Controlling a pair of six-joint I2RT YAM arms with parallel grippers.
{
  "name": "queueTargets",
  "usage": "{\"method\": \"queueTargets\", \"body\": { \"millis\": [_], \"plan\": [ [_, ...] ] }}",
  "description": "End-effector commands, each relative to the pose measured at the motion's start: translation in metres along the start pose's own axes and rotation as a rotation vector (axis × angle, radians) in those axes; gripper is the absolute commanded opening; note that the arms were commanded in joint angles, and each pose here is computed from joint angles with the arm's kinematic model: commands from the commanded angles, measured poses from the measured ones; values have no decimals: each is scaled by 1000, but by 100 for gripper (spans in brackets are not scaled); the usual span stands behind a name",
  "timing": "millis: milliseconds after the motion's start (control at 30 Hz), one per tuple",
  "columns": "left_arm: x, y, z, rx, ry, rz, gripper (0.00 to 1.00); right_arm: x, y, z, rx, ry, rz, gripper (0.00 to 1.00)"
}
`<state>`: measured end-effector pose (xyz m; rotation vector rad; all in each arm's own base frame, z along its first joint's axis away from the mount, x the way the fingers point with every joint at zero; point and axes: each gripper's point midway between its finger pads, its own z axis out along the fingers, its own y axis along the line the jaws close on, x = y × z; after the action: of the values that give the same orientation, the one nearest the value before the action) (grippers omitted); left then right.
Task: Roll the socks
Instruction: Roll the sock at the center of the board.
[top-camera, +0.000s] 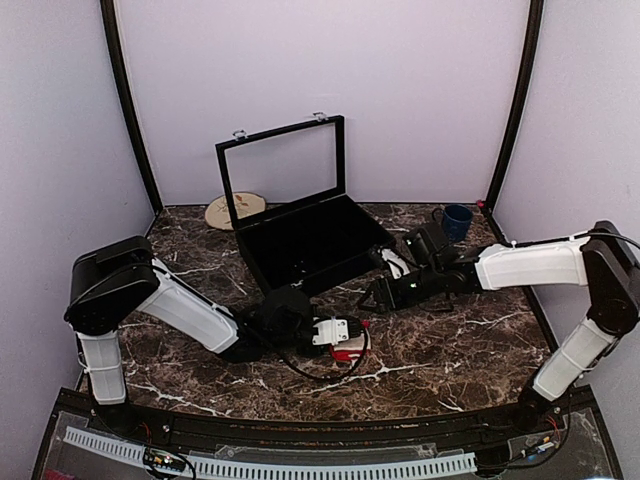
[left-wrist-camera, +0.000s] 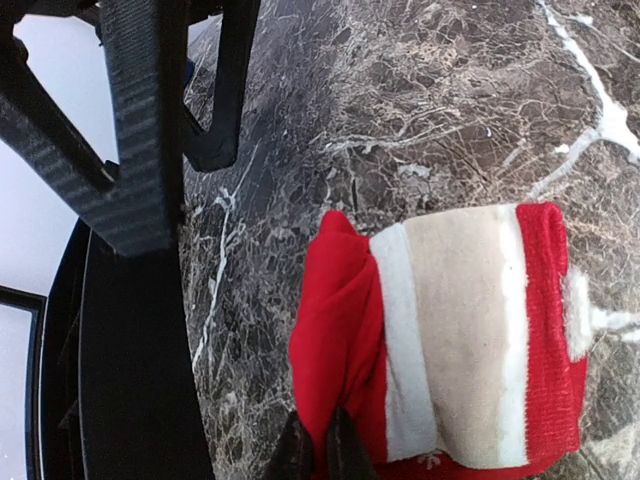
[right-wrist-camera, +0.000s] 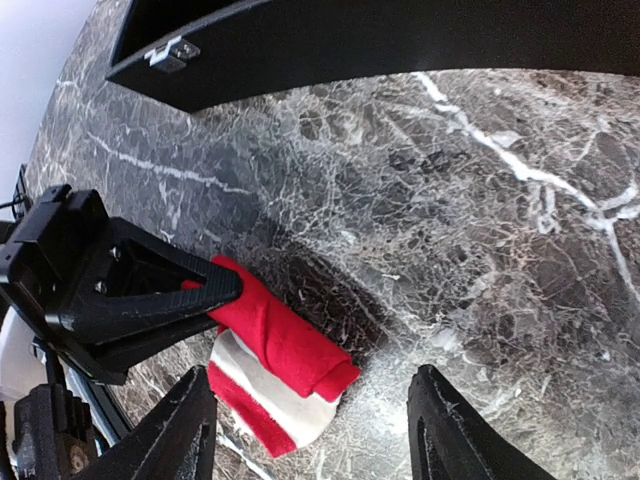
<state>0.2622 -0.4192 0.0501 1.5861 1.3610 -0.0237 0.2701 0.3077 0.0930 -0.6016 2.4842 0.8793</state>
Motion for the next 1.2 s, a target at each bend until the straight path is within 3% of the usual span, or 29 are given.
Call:
{"method": "queueTargets", "body": {
  "millis": [0, 200, 500, 867, 1167],
  "plan": [
    [-3, 1, -1, -25, -29, 68, 0, 21, -5, 12, -40, 85, -30, 62],
    [1, -8, 2, -4, -32, 94, 0, 43, -21, 28, -82, 95, -20, 61],
    [2, -21, 10, 19, -10, 120, 0, 35, -15, 34, -164, 33, -75, 60],
    [-6, -32, 21, 6, 15, 129, 0, 48, -21, 48, -190, 63, -110, 60],
    [-2, -29, 24, -16, 43, 126, 0, 68, -27, 46, -196, 87, -80, 50]
  ]
}}
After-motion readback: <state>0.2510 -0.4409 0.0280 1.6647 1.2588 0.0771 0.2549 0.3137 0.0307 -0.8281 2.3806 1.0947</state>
